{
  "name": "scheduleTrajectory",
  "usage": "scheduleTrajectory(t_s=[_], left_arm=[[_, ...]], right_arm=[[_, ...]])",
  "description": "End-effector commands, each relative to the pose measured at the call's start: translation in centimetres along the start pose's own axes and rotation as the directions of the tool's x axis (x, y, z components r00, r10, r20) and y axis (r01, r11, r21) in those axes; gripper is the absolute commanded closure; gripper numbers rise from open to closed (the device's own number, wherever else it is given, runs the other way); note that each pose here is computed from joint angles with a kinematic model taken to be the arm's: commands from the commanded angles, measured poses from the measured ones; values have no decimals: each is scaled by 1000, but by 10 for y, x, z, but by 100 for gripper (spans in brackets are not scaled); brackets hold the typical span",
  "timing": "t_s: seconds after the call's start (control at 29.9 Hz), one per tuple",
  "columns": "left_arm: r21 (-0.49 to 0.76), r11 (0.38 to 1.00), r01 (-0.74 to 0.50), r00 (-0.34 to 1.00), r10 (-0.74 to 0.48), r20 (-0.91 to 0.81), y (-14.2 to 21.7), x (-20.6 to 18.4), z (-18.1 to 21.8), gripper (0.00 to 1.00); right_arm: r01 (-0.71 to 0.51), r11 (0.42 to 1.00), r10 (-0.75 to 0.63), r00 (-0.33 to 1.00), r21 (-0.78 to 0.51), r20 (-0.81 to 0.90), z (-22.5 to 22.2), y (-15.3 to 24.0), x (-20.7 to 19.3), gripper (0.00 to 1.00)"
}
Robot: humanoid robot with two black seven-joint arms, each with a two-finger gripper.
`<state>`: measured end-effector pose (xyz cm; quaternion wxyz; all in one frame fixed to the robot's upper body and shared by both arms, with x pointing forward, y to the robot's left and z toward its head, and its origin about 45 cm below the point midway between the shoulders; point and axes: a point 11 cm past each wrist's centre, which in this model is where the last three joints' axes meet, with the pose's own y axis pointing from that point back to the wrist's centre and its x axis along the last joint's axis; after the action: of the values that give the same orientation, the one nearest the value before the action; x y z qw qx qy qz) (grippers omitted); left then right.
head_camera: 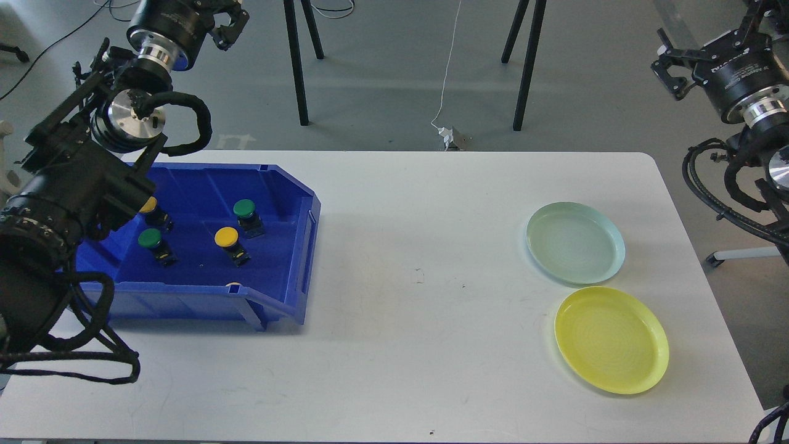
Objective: Pass button and place on color plate
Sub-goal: 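Move the left gripper over the blue bin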
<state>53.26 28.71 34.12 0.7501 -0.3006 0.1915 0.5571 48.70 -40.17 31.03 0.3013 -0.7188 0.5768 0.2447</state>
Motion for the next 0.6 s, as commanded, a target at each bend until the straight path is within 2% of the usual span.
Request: scheduleTrajectory(t_s=[0.0, 0.2, 0.3, 0.43, 0.57], left_arm=[[-1, 1000, -7, 1000, 7, 0, 0, 1, 1, 0], [6, 999, -46, 999, 45, 21, 3, 9, -1, 0], [24, 999, 24, 997, -26, 75, 4, 0, 4, 0], [98, 988, 119, 933, -145, 330, 14, 0, 29, 0], [178, 966, 190, 819, -256, 513, 25, -19, 57, 0]], right_arm=[[2, 1000, -2, 1000, -5, 6, 5, -1, -1, 0], [4, 1000, -4, 1000, -7, 8, 6, -1, -1, 0], [1, 1000, -1, 1000, -3, 0, 1, 0, 0, 0], [-2, 1000, 2, 1000, -1, -6, -1, 1, 1, 0], [-13, 1000, 13, 1000, 4, -11, -4, 3, 5, 0]])
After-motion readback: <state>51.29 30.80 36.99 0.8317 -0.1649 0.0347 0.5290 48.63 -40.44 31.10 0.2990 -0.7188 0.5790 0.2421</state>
